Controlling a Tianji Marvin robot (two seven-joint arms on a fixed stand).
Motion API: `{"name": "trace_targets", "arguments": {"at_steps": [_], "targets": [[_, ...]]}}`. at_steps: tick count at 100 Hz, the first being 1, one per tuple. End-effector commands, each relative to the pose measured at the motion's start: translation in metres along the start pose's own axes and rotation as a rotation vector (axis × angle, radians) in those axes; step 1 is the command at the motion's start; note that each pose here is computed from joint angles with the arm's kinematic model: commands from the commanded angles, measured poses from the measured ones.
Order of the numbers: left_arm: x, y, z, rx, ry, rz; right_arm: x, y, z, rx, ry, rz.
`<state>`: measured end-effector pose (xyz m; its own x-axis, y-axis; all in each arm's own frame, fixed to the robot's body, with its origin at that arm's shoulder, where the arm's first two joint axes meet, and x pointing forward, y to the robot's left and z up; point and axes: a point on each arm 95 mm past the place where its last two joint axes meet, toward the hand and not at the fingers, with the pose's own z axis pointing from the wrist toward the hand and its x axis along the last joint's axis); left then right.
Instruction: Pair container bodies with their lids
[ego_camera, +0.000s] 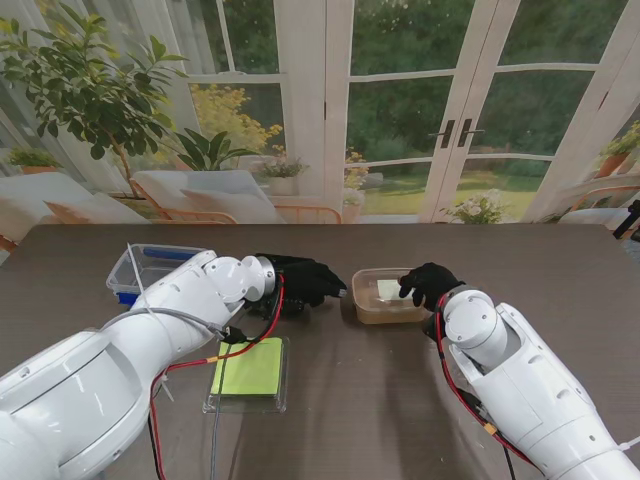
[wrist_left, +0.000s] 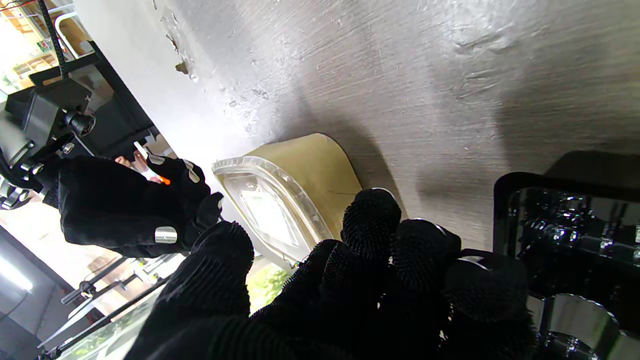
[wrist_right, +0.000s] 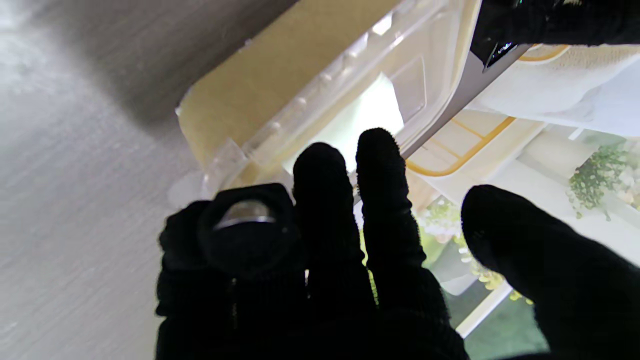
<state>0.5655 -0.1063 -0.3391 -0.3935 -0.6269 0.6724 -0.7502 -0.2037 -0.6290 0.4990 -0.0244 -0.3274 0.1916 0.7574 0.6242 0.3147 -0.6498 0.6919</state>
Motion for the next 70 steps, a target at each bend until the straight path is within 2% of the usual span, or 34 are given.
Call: {"name": "trace_targets", "arguments": {"at_steps": [1, 70], "targets": [[0.000, 0.002, 0.000, -0.015, 0.000, -0.004, 0.002, -0.010, -0.004, 0.034, 0.011, -0.008], [-0.003, 0.007, -0.004, -0.019, -0.025, -0.014, -0.003, -0.023, -0.004, 0.069, -0.014, 0.000]]}}
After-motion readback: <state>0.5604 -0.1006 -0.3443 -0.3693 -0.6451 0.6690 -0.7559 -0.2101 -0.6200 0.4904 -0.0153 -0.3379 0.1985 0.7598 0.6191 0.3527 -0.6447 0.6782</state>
